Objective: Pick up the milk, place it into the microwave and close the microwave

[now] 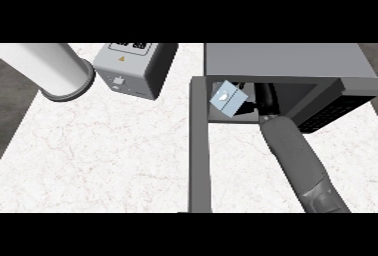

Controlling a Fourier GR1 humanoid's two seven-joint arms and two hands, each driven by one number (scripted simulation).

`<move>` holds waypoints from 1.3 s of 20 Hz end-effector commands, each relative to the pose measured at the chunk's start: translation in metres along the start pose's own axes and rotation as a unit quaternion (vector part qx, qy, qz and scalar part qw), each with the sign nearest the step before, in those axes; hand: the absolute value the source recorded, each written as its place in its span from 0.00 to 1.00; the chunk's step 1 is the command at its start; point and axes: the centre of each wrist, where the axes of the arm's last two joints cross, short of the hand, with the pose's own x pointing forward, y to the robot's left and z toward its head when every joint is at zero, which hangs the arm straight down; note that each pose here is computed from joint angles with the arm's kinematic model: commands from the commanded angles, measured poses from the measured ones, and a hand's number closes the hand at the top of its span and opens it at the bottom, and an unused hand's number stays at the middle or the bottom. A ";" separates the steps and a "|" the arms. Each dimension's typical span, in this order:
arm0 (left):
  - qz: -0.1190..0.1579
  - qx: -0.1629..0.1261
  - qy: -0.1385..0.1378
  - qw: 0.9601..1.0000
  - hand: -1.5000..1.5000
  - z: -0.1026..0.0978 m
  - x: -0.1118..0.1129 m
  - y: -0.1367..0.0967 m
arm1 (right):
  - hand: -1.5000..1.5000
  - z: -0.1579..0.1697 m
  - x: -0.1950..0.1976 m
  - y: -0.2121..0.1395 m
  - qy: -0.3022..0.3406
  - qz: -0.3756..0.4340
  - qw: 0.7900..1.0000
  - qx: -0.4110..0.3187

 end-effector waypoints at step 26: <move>0.007 -0.042 0.002 0.999 0.00 -0.035 -0.021 -0.006 | 1.00 -0.043 -0.028 -0.063 0.034 0.294 0.946 -0.134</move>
